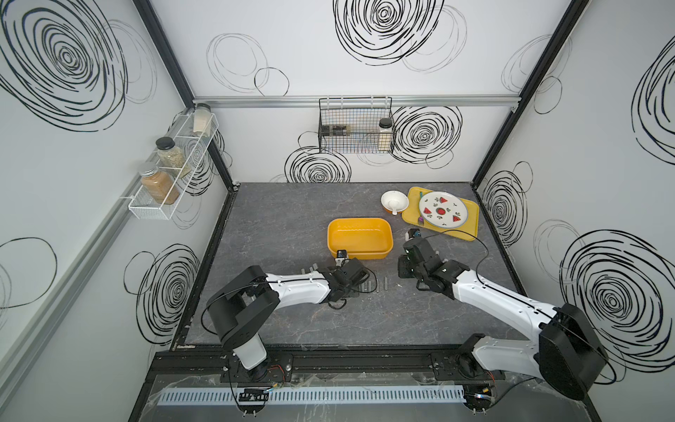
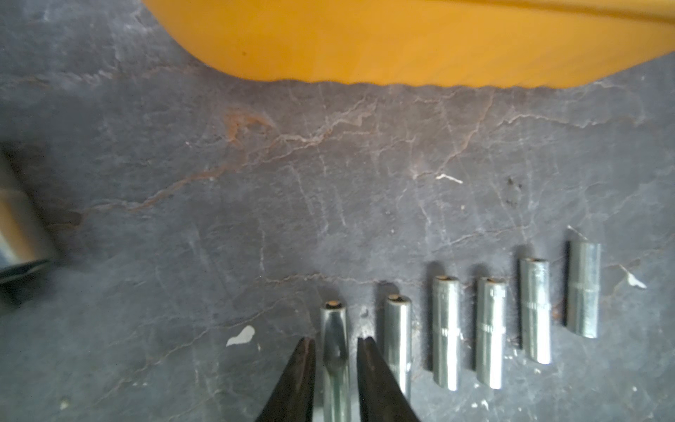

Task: Take out the socket from the storage box
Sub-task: Place the socket head at the center of the board.

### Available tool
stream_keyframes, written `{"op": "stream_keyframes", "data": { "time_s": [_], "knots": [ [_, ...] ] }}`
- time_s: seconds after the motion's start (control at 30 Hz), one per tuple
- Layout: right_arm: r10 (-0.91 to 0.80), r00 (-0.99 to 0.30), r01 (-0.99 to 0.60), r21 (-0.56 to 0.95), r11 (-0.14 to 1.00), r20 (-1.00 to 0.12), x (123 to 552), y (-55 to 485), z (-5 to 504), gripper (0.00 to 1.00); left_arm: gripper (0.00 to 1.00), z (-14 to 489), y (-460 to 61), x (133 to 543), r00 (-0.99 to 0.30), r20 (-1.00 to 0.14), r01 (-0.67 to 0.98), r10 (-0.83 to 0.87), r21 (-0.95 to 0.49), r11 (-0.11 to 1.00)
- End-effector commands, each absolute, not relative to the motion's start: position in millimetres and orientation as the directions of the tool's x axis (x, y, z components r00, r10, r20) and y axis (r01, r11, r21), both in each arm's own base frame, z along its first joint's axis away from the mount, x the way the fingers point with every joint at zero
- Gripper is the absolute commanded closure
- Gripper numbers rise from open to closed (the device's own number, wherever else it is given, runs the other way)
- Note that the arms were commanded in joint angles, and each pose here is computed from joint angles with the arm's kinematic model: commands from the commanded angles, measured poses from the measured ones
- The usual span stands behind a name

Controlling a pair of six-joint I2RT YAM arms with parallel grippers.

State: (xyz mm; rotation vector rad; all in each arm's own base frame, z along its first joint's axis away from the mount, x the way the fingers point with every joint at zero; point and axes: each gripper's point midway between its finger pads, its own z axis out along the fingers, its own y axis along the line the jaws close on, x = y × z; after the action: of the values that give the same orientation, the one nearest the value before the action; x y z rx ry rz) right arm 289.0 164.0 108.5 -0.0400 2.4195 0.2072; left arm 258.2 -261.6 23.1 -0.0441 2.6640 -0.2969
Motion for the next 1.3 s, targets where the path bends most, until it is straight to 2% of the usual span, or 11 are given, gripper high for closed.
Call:
{"op": "stream_keyframes", "data": {
  "time_s": [0.0,0.23,0.4,0.6,0.73,0.8,0.87,1.0,1.07,1.17,1.27],
  "knots": [
    [0.021,-0.768,-0.078,0.125,0.989,-0.64,287.1,160.8,101.5,0.69,0.71,39.1,-266.9,262.9,-0.879,-0.469,0.029,-0.089,-0.24,0.97],
    [0.021,-0.765,-0.076,0.123,0.99,-0.643,287.0,159.8,102.6,0.69,0.69,65.7,-266.2,266.3,-0.854,-0.511,0.046,-0.096,-0.258,0.965],
    [0.026,-0.755,-0.071,0.121,0.99,-0.656,289.3,158.9,109.5,0.69,0.66,104.7,-254.6,270.2,-0.797,-0.594,0.062,-0.112,-0.265,0.962],
    [0.061,-0.721,-0.085,0.176,0.981,-0.691,294.2,166.2,138.2,0.67,0.54,173.7,-203.1,281.2,-0.586,-0.777,-0.027,-0.228,-0.262,0.965],
    [0.11,-0.637,-0.079,0.206,0.975,-0.763,302.4,163.1,182.8,0.64,0.49,211.8,-164.5,281.5,-0.419,-0.852,-0.116,-0.314,-0.293,0.949],
    [0.137,-0.575,-0.041,0.196,0.98,-0.807,306.9,151.8,203.3,0.58,0.46,224.7,-141.1,279.9,-0.328,-0.878,-0.186,-0.349,-0.302,0.935],
    [0.16,-0.506,0.01,0.18,0.984,-0.848,308.8,136.7,219.3,0.53,0.36,233.7,-114.5,275.6,-0.223,-0.894,-0.273,-0.39,-0.326,0.905],
    [0.223,-0.361,0.129,0.189,0.974,-0.905,305.8,103.9,229.7,0.22,0.11,242.3,-64.4,262.6,-0.012,-0.902,-0.399,-0.431,-0.391,0.829],
    [0.239,-0.293,0.176,0.194,0.965,-0.926,303.2,89.9,230.7,0.16,0.01,236.5,-41.6,254.3,0.067,-0.898,-0.459,-0.434,-0.414,0.786],
    [0.255,-0.197,0.268,0.198,0.943,-0.947,298.3,66.9,225.2,0.06,0.01,221.5,-12.0,245.6,0.131,-0.905,-0.543,-0.404,-0.406,0.735],
    [0.251,-0.141,0.337,0.191,0.922,-0.958,296.3,52.0,210.4,0.04,0.01,203.5,15.8,232.3,0.214,-0.918,-0.637,-0.335,-0.391,0.664]
  ]
}}
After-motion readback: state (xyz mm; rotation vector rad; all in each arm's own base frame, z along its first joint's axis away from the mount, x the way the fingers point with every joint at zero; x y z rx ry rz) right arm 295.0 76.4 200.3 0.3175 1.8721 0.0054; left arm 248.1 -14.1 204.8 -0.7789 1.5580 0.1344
